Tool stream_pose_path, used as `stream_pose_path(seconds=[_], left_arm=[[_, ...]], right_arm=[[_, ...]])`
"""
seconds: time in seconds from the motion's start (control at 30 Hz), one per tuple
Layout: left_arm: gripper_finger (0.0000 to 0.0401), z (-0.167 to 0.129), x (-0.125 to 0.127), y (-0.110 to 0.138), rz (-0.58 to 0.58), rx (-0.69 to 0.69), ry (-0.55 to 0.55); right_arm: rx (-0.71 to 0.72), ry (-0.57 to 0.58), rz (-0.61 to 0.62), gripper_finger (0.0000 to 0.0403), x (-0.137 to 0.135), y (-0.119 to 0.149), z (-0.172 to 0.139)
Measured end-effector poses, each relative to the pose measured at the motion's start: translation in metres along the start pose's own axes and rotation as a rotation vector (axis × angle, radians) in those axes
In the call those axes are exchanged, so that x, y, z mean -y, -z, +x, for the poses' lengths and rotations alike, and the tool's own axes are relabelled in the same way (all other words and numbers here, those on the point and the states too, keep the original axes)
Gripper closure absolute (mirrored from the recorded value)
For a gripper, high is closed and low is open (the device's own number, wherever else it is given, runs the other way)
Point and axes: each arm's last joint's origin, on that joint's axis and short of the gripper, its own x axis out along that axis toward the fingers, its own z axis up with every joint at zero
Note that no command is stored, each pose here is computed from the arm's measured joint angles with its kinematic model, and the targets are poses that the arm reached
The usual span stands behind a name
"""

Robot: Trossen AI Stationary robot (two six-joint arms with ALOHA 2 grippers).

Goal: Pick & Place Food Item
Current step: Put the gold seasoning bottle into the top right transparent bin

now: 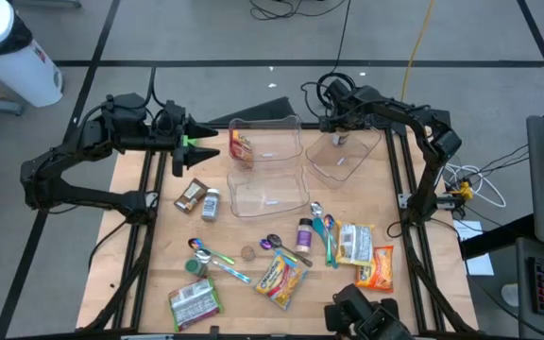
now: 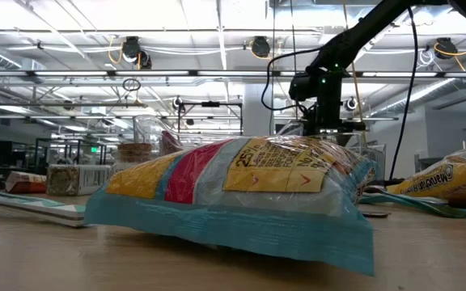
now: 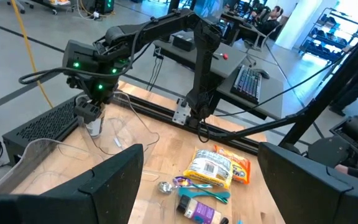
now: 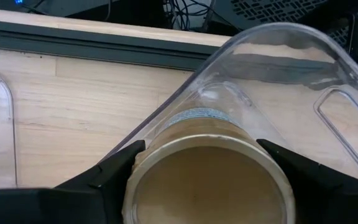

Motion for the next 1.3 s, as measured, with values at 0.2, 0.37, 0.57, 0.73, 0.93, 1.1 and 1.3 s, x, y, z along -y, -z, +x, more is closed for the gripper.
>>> stream_pose_path(seconds=[0.2, 0.37, 0.57, 0.73, 0.93, 1.1, 1.3], left_arm=[[0.0077, 0.000, 0.000, 0.000, 0.001, 0.000, 0.000], [0.0077, 0.000, 0.000, 0.000, 0.001, 0.001, 0.000], [0.0077, 0.000, 0.000, 0.000, 0.002, 0.001, 0.000], [0.0077, 0.000, 0.000, -0.001, 0.003, 0.007, 0.002], [0.0077, 0.000, 0.001, -0.002, 0.006, 0.023, 0.006], [0.0077, 0.000, 0.001, -0.002, 0.006, 0.023, 0.005], [0.0077, 0.000, 0.001, -0.002, 0.006, 0.023, 0.005]], right_arm=[[0.000, 0.000, -0.018, 0.0130, 0.000, 0.000, 0.000], [0.002, -0.001, -0.021, 0.0103, 0.000, -0.001, 0.001], [0.008, -0.006, -0.042, 0.0088, 0.000, -0.001, 0.003], [0.007, -0.008, -0.046, 0.0085, 0.000, -0.001, 0.003], [0.016, -0.014, -0.061, 0.0084, 0.000, -0.001, 0.000], [0.044, -0.026, -0.076, 0.0083, 0.004, -0.004, -0.010], [0.073, -0.035, -0.073, 0.0083, 0.013, -0.006, -0.024]])
